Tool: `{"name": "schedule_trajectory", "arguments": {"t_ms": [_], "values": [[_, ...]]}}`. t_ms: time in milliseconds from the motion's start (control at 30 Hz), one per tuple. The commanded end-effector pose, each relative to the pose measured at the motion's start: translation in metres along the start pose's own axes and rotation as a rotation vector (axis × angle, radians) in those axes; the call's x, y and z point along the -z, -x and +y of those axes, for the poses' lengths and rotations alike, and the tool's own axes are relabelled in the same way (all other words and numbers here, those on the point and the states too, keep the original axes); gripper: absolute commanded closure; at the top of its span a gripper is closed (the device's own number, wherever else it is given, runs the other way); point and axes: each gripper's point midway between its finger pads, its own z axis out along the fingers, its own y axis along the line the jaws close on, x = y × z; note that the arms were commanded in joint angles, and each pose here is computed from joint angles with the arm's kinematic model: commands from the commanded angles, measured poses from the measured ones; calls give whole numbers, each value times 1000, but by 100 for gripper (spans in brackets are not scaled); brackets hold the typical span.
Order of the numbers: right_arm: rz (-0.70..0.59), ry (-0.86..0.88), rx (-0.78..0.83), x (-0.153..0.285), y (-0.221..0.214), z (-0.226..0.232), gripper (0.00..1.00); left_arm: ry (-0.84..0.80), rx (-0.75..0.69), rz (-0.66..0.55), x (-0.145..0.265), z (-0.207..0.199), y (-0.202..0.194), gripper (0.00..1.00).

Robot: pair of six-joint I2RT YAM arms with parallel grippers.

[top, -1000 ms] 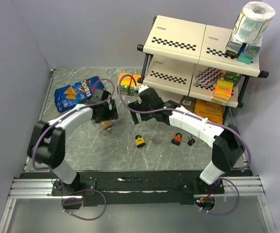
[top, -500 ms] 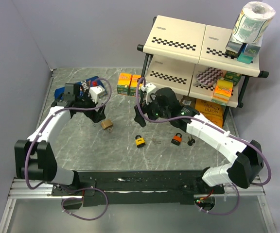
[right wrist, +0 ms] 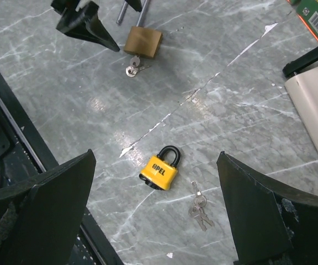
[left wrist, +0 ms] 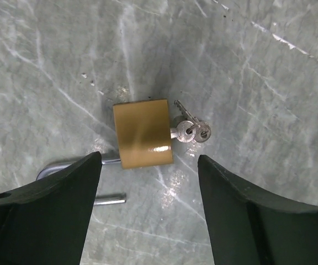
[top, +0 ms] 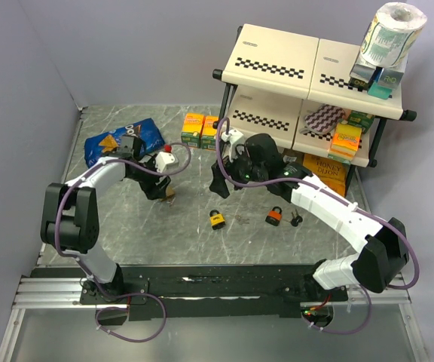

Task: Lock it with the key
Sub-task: Pick up the lock from the center of the board.

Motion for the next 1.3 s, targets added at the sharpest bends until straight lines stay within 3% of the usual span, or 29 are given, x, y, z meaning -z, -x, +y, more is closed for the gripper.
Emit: {"name": "schedule_trajectory", "arguments": {"t_ms": [0, 433, 700, 833, 900, 1267], "values": [[-45, 36, 7, 11, 12, 4, 0, 33, -79, 4, -14, 4, 1, 24], [-36, 35, -20, 9, 13, -1, 0, 118, -96, 103, -41, 12, -33, 34], [-31, 42, -35, 7, 13, -1, 0, 122, -98, 102, -41, 8, -36, 68], [-30, 36, -55, 5, 14, -2, 0, 125, -52, 39, -31, 3, -19, 83], [-30, 35, -86, 5, 16, -2, 0, 150, -29, -14, -20, 0, -5, 97], [-98, 206, -274, 5, 43, 35, 4, 253, 65, -337, 64, -29, 77, 99]]}}
